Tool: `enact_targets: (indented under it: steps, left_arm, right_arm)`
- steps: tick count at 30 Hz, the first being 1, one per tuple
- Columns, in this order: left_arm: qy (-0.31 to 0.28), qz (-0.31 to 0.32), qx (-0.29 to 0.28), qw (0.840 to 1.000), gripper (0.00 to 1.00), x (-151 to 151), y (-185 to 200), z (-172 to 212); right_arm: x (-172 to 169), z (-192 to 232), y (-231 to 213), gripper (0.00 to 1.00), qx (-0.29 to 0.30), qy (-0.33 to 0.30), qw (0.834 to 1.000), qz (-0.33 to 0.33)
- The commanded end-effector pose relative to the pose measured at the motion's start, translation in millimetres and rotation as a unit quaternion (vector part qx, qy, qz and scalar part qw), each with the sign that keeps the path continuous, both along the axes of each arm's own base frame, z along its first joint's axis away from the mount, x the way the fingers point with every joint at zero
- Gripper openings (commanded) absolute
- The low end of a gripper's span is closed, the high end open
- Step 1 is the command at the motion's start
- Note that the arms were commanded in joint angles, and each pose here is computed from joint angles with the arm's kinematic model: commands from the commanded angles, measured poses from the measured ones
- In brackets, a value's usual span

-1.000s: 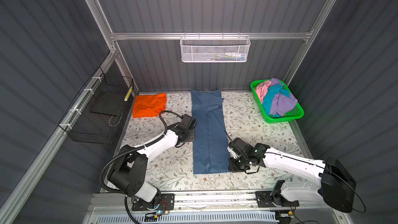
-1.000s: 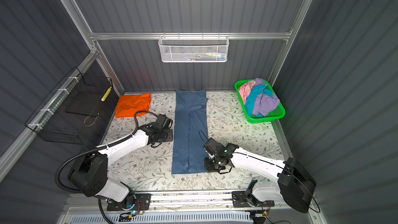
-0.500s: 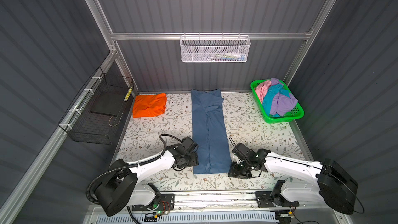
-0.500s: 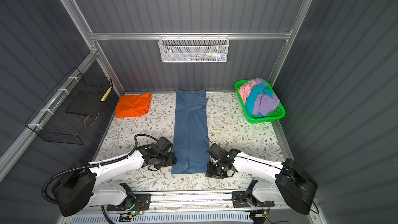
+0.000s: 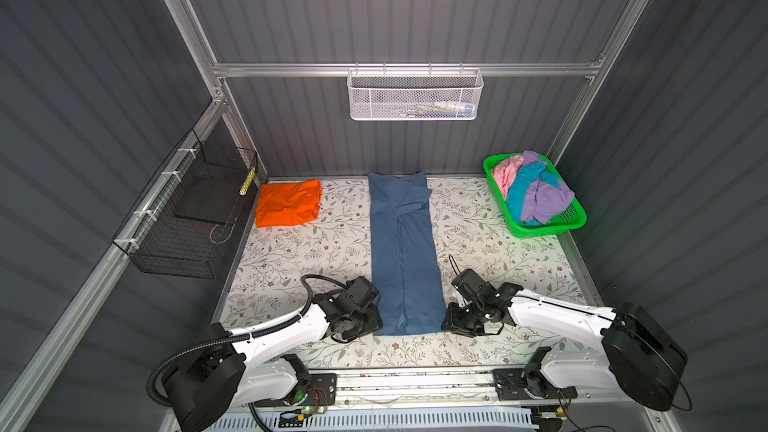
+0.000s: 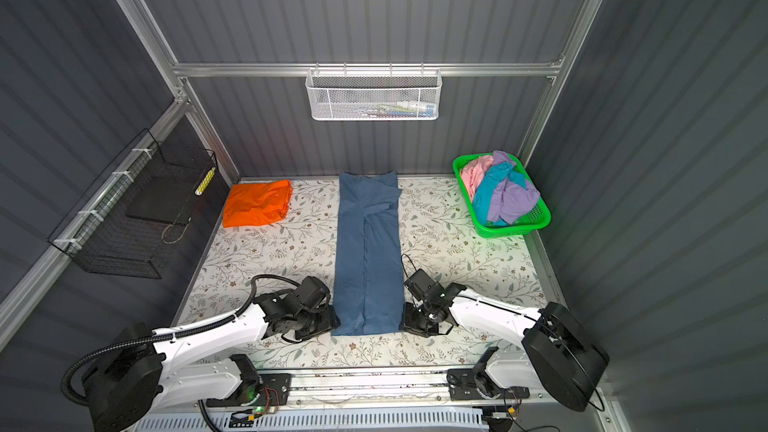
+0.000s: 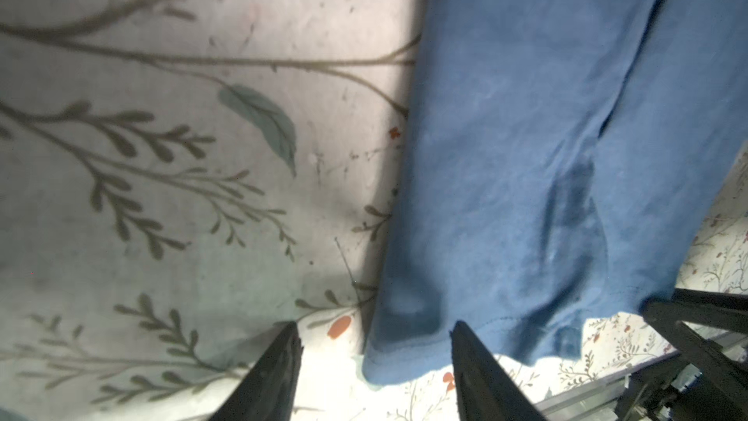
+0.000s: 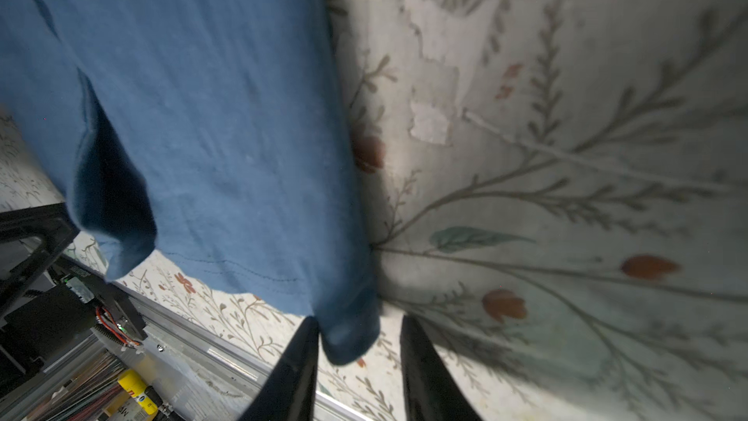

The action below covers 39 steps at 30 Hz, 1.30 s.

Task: Fold and stack the t-shirts
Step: 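Move both grippers to the strip's near end and grasp its corners, then fold the strip's near end over toward its far end with both grippers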

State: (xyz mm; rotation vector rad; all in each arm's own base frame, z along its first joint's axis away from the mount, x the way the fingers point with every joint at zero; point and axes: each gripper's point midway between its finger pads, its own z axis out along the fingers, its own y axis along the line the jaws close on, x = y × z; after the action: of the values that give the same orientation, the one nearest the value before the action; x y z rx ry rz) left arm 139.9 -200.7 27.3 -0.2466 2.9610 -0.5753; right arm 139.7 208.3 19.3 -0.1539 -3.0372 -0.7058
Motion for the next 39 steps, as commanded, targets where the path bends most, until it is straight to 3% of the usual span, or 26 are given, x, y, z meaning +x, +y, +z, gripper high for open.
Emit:
enact_targets:
  steps: [1,4,10,14,22,28,32,39]
  left_arm:
    - [0.057,0.005,0.039,0.998,0.55,-26.3,15.8,-17.9]
    - [0.059,0.001,0.037,0.998,0.5,-27.0,9.2,-19.7]
    - [0.065,-0.018,0.044,0.997,0.15,-24.6,-4.0,-22.2]
    - [0.045,-0.034,0.074,0.996,0.0,-13.9,-2.6,-8.5]
    - [-0.047,-0.097,0.117,0.987,0.0,56.3,-29.4,53.9]
    - [-0.088,-0.09,0.101,0.987,0.0,134.8,-31.4,69.7]
    - [-0.127,-0.084,0.109,0.982,0.0,191.1,-33.7,81.6]
    - [-0.141,-0.051,0.078,0.986,0.0,269.6,-34.9,69.7]
  right_arm:
    - [2.4,-3.8,2.6,0.34,0.005,-0.002,1.0,-0.001]
    - [2.7,-5.0,3.1,0.26,0.004,-0.001,1.0,0.001]
    - [-2.5,-0.7,6.7,0.08,0.014,0.012,1.0,0.011]
    - [-1.9,7.1,8.1,0.0,0.017,0.015,1.0,0.015]
    - [48.5,58.1,15.0,0.0,0.077,-0.008,0.997,-0.009]
    - [126.5,93.2,20.4,0.0,0.119,-0.059,0.991,-0.01]
    - [183.9,93.2,25.6,0.0,0.121,-0.09,0.988,-0.016]
    - [272.3,84.2,30.6,0.0,0.111,-0.122,0.985,-0.04]
